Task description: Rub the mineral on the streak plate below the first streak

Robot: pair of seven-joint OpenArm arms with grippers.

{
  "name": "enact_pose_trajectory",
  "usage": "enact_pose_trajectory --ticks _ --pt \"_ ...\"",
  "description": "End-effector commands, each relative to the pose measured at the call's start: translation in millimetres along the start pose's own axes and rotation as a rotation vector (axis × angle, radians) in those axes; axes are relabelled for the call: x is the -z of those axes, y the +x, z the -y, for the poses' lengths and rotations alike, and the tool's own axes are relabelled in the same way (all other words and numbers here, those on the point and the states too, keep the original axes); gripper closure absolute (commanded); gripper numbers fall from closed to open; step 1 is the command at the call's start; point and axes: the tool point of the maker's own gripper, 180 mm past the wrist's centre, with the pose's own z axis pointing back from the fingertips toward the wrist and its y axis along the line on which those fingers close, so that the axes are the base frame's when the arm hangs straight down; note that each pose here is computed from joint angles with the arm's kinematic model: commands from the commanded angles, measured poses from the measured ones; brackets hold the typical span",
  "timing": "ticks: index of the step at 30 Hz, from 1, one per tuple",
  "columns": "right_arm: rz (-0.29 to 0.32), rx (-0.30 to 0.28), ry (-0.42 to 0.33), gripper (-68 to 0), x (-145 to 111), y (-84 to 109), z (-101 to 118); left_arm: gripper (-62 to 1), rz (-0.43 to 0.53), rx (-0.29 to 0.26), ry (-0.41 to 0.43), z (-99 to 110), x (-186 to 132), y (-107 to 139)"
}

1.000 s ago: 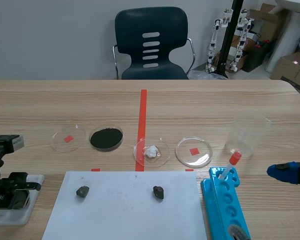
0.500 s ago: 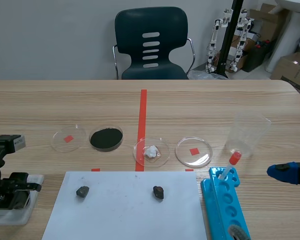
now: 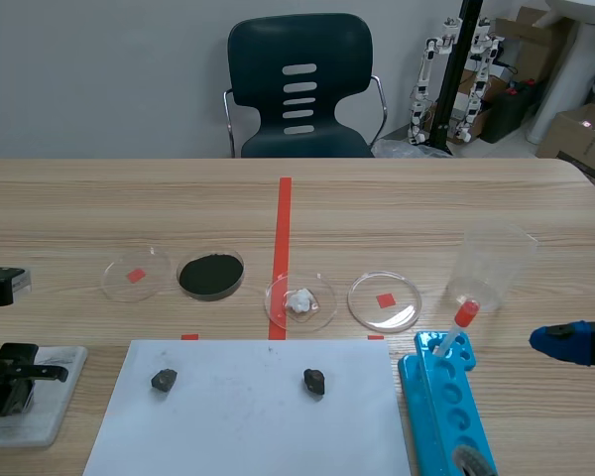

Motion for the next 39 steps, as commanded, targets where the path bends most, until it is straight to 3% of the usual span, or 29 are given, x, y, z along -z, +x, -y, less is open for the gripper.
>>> enact_pose_trajectory --ticks 1,9,15,18,22,30,34,39 --pt "0.023 0.001 -0.004 -58.7 1 5.6 1 -14.5 0.002 0.005 -0.042 8 1 -3" --pt "0.024 0.001 -0.004 -58.7 1 5.6 1 -14.5 -0.001 0.02 -0.2 42 1 -9" --pt "0.024 0.001 -0.004 -58.7 1 5.6 1 -14.5 -0.001 0.02 -0.198 42 1 -9" --pt "0.024 0.001 -0.004 -58.7 1 5.6 1 -14.5 -0.004 0.026 -0.144 32 3 -10" --pt "0.024 0.001 -0.004 -58.7 1 5.6 1 -14.5 -0.028 0.017 0.016 3 5 -14" --pt "0.024 0.001 -0.004 -58.7 1 5.6 1 -14.5 -0.014 0.013 0.156 -22 3 -11" --pt "0.024 0.001 -0.004 -58.7 1 5.6 1 -14.5 -0.015 0.012 0.151 -21 3 -11" --pt "0.024 0.001 -0.004 -58.7 1 5.6 1 -14.5 -0.025 0.007 0.036 0 5 -13"
